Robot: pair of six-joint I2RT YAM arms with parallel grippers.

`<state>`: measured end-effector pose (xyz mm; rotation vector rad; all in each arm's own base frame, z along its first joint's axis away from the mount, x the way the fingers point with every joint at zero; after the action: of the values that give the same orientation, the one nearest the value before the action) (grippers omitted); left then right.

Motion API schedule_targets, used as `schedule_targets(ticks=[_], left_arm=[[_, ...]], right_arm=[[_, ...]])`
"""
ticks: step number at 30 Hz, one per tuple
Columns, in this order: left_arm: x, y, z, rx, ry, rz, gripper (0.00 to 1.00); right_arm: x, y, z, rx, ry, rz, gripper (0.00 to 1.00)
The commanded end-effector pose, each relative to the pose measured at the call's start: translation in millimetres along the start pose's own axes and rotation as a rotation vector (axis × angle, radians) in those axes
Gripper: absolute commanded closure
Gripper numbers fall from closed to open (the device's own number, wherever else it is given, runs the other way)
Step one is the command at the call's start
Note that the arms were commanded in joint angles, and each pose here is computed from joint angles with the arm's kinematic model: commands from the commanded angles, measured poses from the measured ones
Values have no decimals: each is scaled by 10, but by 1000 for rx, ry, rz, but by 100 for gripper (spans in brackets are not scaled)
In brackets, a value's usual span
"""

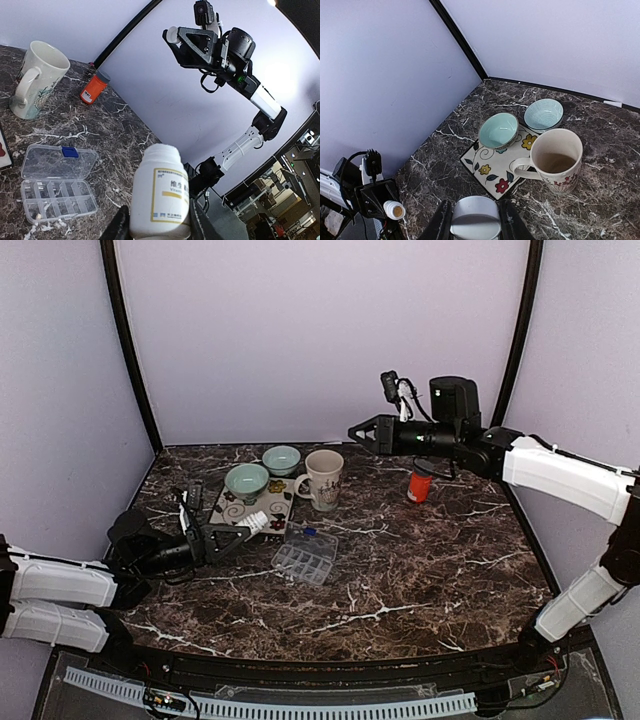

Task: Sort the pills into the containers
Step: Pour the pill into the compartment of the pill container.

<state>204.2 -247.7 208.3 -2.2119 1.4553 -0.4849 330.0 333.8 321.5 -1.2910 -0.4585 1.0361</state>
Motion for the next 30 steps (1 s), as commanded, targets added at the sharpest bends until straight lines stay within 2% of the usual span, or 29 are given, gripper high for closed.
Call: schedule_targets(ticks=[1, 9, 30], left_arm=[[-24, -16, -6, 20, 28, -40, 100], [4, 175, 145, 0, 11, 1, 100], [29, 350, 420, -40, -7, 13, 100]], right_arm=[[-127, -194, -21, -14, 23, -90, 75], [-137, -149, -61, -5, 34, -94, 75], [-161, -84, -127, 4, 57, -101, 75]])
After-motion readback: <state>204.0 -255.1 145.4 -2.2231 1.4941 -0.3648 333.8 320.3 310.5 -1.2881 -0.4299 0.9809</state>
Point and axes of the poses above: each gripper's point midway between its finger pads, its own x axis out along the fingers, its own z axis along the line the jaws close on, y = z × x, the point moved 1 cm from there along -x, back along the fingers, and after that the axes turned 13 degrees about -x, right-handed, at the moved point
